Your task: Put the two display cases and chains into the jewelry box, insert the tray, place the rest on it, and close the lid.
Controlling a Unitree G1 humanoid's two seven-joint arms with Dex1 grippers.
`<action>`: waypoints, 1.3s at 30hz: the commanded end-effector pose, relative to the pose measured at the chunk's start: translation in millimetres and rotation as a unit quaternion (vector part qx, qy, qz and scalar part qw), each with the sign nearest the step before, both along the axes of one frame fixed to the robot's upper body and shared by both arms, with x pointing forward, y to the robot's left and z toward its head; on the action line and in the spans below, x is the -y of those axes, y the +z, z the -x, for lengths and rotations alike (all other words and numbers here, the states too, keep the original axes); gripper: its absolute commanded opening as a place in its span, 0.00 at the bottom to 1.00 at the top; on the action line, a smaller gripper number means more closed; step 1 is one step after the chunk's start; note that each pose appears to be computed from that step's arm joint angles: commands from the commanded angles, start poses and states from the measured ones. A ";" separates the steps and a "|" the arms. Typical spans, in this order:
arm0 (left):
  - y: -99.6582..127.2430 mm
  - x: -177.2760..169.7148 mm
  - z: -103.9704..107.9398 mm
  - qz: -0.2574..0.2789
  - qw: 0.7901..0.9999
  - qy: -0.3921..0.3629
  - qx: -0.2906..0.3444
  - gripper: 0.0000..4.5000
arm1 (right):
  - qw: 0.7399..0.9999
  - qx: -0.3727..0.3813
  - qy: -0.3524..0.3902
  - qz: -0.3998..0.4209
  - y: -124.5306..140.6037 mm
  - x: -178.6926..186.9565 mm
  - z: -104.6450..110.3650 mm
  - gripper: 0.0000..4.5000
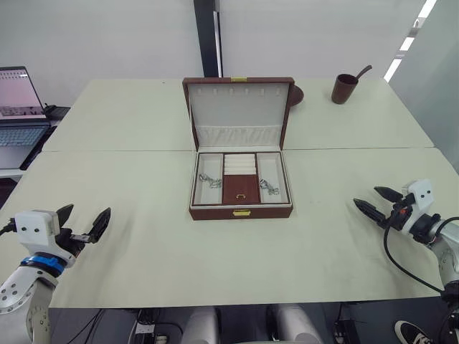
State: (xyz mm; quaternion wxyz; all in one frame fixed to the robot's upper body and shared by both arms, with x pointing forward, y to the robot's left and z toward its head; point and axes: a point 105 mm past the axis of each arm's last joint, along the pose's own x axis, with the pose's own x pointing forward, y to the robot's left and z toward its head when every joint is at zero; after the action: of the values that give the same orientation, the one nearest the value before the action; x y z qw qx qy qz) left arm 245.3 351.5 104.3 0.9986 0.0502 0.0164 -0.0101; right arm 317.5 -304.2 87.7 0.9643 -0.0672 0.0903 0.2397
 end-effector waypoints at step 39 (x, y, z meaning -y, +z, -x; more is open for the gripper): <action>2.7 159.4 -102.3 0.034 0.959 -0.283 -0.010 0.00 | 0.975 0.012 0.223 -0.003 27.1 -179.2 -46.0 0.00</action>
State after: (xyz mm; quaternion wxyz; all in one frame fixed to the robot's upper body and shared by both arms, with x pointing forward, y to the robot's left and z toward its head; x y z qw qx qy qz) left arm 349.4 200.9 96.8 0.9620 0.0209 0.0318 -0.2703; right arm 367.8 -136.7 102.3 0.8966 -0.0844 0.0848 0.4263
